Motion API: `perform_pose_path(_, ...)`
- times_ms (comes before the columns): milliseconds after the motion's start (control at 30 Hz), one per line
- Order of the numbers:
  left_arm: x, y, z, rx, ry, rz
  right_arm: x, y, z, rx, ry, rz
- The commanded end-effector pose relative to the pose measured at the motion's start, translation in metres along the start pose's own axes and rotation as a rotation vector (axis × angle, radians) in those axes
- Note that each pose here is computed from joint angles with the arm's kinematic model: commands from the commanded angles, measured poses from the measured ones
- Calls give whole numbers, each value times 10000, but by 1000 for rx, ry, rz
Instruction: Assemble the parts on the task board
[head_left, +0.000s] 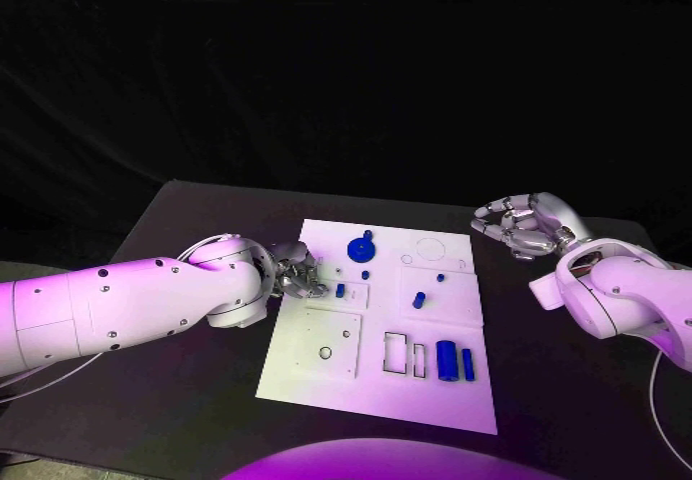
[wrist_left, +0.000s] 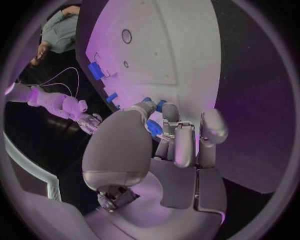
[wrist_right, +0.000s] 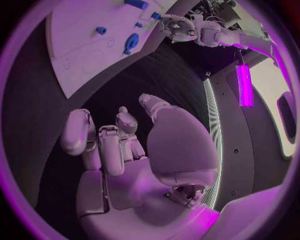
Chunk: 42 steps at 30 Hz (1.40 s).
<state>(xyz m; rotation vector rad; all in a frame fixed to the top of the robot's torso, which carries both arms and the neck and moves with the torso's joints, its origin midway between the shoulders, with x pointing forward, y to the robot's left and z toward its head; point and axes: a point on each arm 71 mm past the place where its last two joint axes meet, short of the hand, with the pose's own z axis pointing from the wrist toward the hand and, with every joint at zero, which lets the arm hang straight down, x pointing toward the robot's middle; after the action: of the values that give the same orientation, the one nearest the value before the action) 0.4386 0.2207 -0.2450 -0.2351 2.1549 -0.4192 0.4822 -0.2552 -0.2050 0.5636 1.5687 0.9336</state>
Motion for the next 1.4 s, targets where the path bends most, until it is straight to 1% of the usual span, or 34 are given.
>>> perform_pose_path(33, 27, -2, 5, -3, 27, 3, 13, 3, -3, -2, 11, -1)
perform_pose_path(400, 16, -24, 12, 4, 7, -61, 18, 4, -3, -3, 13, 0)
perform_pose_path(633, 19, -42, 15, 11, 12, -108, 24, -8, -6, 0, 16, 0)
perform_pose_path(933, 28, -42, 21, 11, 46, -165, 33, -20, -9, 3, 20, 1)
perform_pose_path(1200, 32, -1, 38, -8, 83, -218, 39, -37, -16, 7, 22, 2)
perform_pose_path(1400, 16, 5, 39, -7, 98, -231, 55, -56, -21, 12, 25, 4)
